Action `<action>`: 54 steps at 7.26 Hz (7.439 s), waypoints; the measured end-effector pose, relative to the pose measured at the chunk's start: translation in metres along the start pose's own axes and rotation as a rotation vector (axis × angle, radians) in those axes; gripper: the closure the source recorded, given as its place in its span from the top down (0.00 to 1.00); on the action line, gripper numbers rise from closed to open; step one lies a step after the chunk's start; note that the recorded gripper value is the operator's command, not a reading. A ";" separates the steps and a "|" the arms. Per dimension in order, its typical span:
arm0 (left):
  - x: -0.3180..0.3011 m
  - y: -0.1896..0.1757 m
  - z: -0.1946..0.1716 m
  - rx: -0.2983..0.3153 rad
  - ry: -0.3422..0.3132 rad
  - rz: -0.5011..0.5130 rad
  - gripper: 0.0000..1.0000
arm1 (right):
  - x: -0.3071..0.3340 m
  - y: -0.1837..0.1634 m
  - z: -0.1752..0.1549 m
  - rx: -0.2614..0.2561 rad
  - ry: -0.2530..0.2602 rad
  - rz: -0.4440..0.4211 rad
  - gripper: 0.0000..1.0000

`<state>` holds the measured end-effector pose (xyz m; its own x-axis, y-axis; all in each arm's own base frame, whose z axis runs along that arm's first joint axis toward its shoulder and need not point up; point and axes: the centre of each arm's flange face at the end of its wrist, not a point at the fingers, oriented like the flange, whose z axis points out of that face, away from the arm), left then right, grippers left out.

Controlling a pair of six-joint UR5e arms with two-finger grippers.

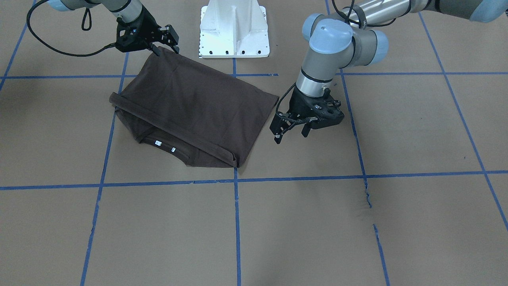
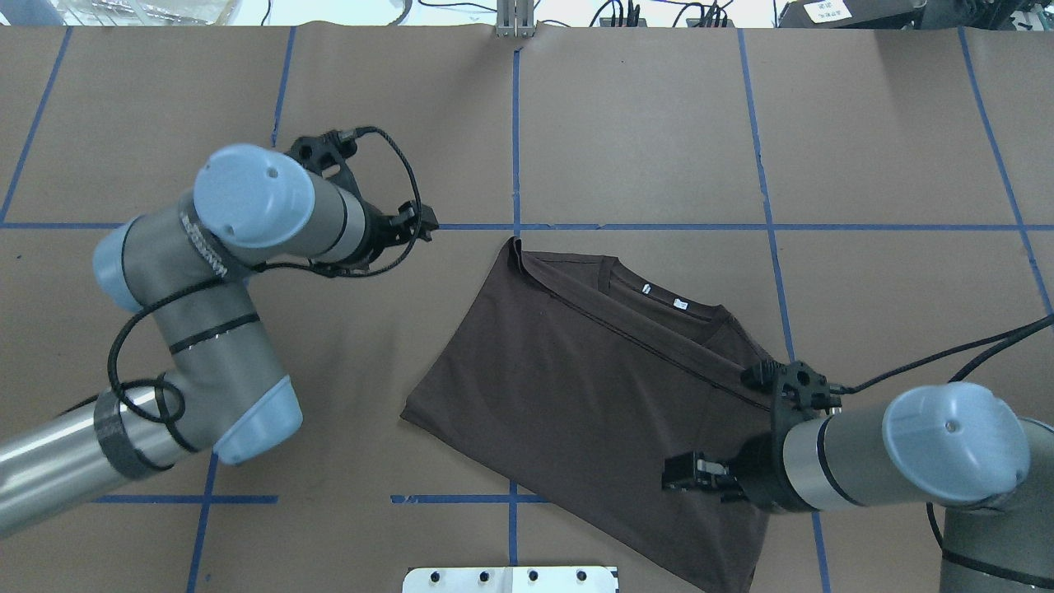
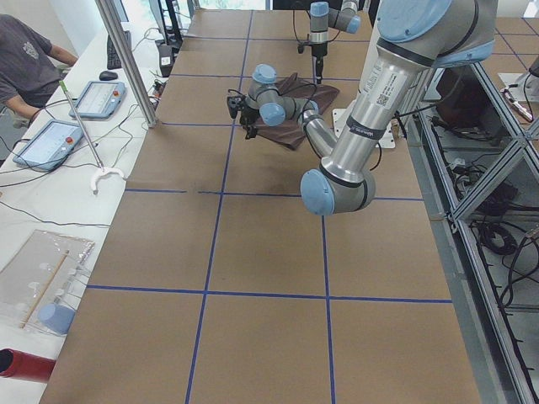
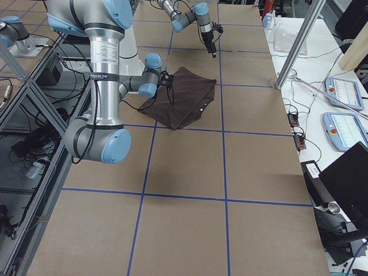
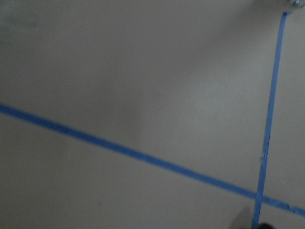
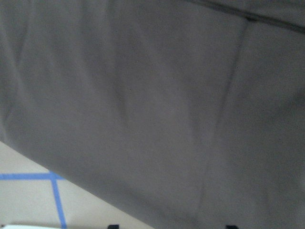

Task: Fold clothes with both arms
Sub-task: 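Rotate the shirt with the right gripper while the left gripper moves to the collar, then release the shirt and reposition the right gripper over its side edge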

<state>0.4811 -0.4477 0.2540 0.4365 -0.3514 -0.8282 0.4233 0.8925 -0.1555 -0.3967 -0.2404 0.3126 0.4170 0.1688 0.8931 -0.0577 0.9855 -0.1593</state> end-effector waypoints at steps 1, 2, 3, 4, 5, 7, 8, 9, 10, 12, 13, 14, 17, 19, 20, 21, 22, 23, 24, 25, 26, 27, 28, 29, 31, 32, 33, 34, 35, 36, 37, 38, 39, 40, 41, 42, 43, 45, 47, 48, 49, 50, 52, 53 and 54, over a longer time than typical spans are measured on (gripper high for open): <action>-0.016 0.043 0.009 -0.049 -0.022 -0.057 0.90 | -0.014 -0.024 -0.016 0.058 -0.041 0.013 1.00; -0.027 0.081 0.020 -0.086 -0.047 -0.102 0.89 | -0.024 -0.042 -0.029 0.101 -0.073 0.022 1.00; -0.033 0.109 0.028 -0.106 -0.066 -0.131 0.88 | -0.033 -0.053 -0.039 0.128 -0.098 0.023 1.00; -0.036 0.125 0.033 -0.119 -0.077 -0.145 0.87 | -0.038 -0.058 -0.044 0.142 -0.111 0.023 1.00; -0.037 0.134 0.037 -0.128 -0.085 -0.149 0.86 | -0.041 -0.060 -0.046 0.148 -0.117 0.022 1.00; -0.037 0.144 0.040 -0.138 -0.092 -0.154 0.40 | -0.042 -0.061 -0.047 0.150 -0.120 0.022 1.00; -0.038 0.149 0.041 -0.142 -0.096 -0.171 0.00 | -0.041 -0.061 -0.047 0.149 -0.119 0.023 1.00; -0.038 0.151 0.042 -0.142 -0.101 -0.189 0.00 | -0.041 -0.061 -0.047 0.148 -0.119 0.023 1.00; -0.037 0.151 0.041 -0.141 -0.107 -0.197 0.00 | -0.041 -0.062 -0.047 0.149 -0.119 0.024 1.00; -0.036 0.146 0.039 -0.136 -0.110 -0.204 0.00 | -0.040 -0.063 -0.046 0.152 -0.117 0.025 1.00; -0.034 0.134 0.036 -0.119 -0.114 -0.214 0.00 | -0.039 -0.064 -0.044 0.153 -0.112 0.027 1.00; -0.029 0.111 0.032 -0.088 -0.121 -0.227 0.00 | -0.038 -0.065 -0.042 0.153 -0.107 0.029 1.00; -0.005 0.008 0.033 0.038 -0.125 -0.222 0.00 | -0.036 -0.066 -0.039 0.153 -0.100 0.029 1.00; 0.032 -0.077 0.059 0.123 -0.131 -0.188 0.00 | -0.036 -0.067 -0.038 0.153 -0.099 0.028 1.00; 0.045 -0.112 0.066 0.153 -0.117 -0.166 0.00 | -0.036 -0.067 -0.037 0.152 -0.099 0.028 1.00; 0.061 -0.137 0.073 0.173 -0.096 -0.143 0.00 | -0.037 -0.067 -0.037 0.152 -0.099 0.027 1.00; 0.077 -0.150 0.083 0.182 -0.064 -0.125 0.00 | -0.037 -0.067 -0.036 0.152 -0.100 0.027 1.00; 0.086 -0.158 0.093 0.187 -0.024 -0.111 0.00 | -0.038 -0.067 -0.036 0.152 -0.099 0.027 1.00; 0.093 -0.162 0.099 0.196 0.010 -0.100 0.00 | -0.037 -0.068 -0.034 0.151 -0.096 0.028 1.00; 0.100 -0.166 0.103 0.213 0.030 -0.094 0.00 | -0.036 -0.069 -0.033 0.152 -0.094 0.029 1.00; 0.107 -0.170 0.108 0.230 0.046 -0.090 0.00 | -0.036 -0.069 -0.033 0.154 -0.093 0.029 1.00; 0.110 -0.173 0.112 0.243 0.060 -0.087 0.99 | -0.036 -0.070 -0.034 0.155 -0.093 0.030 1.00; 0.110 -0.175 0.115 0.256 0.062 -0.063 1.00 | -0.036 -0.070 -0.034 0.156 -0.093 0.030 1.00; 0.108 -0.178 0.116 0.271 0.055 -0.020 1.00 | -0.036 -0.071 -0.033 0.158 -0.092 0.030 1.00; 0.111 -0.196 0.100 0.299 0.065 0.017 1.00 | -0.047 -0.079 -0.021 0.161 -0.088 0.033 1.00; 0.112 -0.201 0.088 0.274 0.065 0.031 1.00 | -0.053 -0.088 -0.007 0.163 -0.075 0.034 1.00; 0.109 -0.196 0.073 0.222 0.047 0.054 1.00 | -0.058 -0.096 0.006 0.165 -0.047 0.023 1.00; 0.099 -0.183 0.047 0.183 0.030 0.083 1.00 | -0.067 -0.100 0.017 0.163 0.008 -0.005 1.00; 0.086 -0.166 0.015 0.149 0.020 0.116 1.00 | -0.084 -0.101 0.026 0.160 0.086 -0.045 1.00; 0.073 -0.148 -0.020 0.120 0.015 0.141 1.00 | -0.106 -0.097 0.041 0.162 0.175 -0.088 1.00; 0.064 -0.134 -0.049 0.101 0.016 0.153 1.00 | -0.127 -0.089 0.060 0.156 0.259 -0.125 1.00; 0.058 -0.125 -0.065 0.088 0.017 0.157 1.00 | -0.141 -0.081 0.083 0.137 0.322 -0.144 1.00; 0.055 -0.121 -0.071 0.081 0.017 0.159 1.00 | -0.149 -0.072 0.109 0.110 0.373 -0.154 1.00; 0.054 -0.119 -0.073 0.079 0.017 0.160 1.00 | -0.158 -0.065 0.133 0.085 0.419 -0.155 1.00; 0.053 -0.119 -0.073 0.078 0.017 0.161 1.00 | -0.164 -0.059 0.149 0.064 0.468 -0.151 1.00; 0.053 -0.118 -0.073 0.078 0.018 0.161 1.00 | -0.166 -0.056 0.157 0.052 0.501 -0.145 1.00; 0.053 -0.118 -0.073 0.077 0.018 0.161 1.00 | -0.163 -0.056 0.161 0.044 0.523 -0.140 1.00; 0.053 -0.118 -0.072 0.076 0.017 0.162 1.00 | -0.157 -0.056 0.164 0.036 0.555 -0.139 1.00; 0.052 -0.118 -0.070 0.076 0.015 0.161 1.00 | -0.151 -0.057 0.164 0.028 0.588 -0.144 1.00; 0.052 -0.118 -0.070 0.076 0.015 0.161 1.00 | -0.148 -0.057 0.165 0.026 0.602 -0.142 1.00; 0.052 -0.118 -0.070 0.075 0.015 0.161 1.00 | -0.146 -0.057 0.166 0.024 0.616 -0.140 1.00; 0.053 -0.117 -0.070 0.075 0.017 0.162 1.00 | -0.144 -0.057 0.166 0.022 0.627 -0.138 1.00; 0.053 -0.117 -0.071 0.075 0.020 0.162 1.00 | -0.142 -0.058 0.164 0.018 0.644 -0.141 1.00; 0.054 -0.117 -0.071 0.075 0.021 0.162 1.00 | -0.141 -0.060 0.163 0.016 0.654 -0.142 1.00; 0.054 -0.117 -0.071 0.075 0.023 0.161 1.00 | -0.138 -0.064 0.161 0.017 0.663 -0.142 1.00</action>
<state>0.3990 -0.5507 0.1891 0.4859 -0.1981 -0.8513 0.4077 0.9129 0.0203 -0.5967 -0.3243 0.2670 0.8895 -0.0016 0.4570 0.0265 0.9985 -0.0480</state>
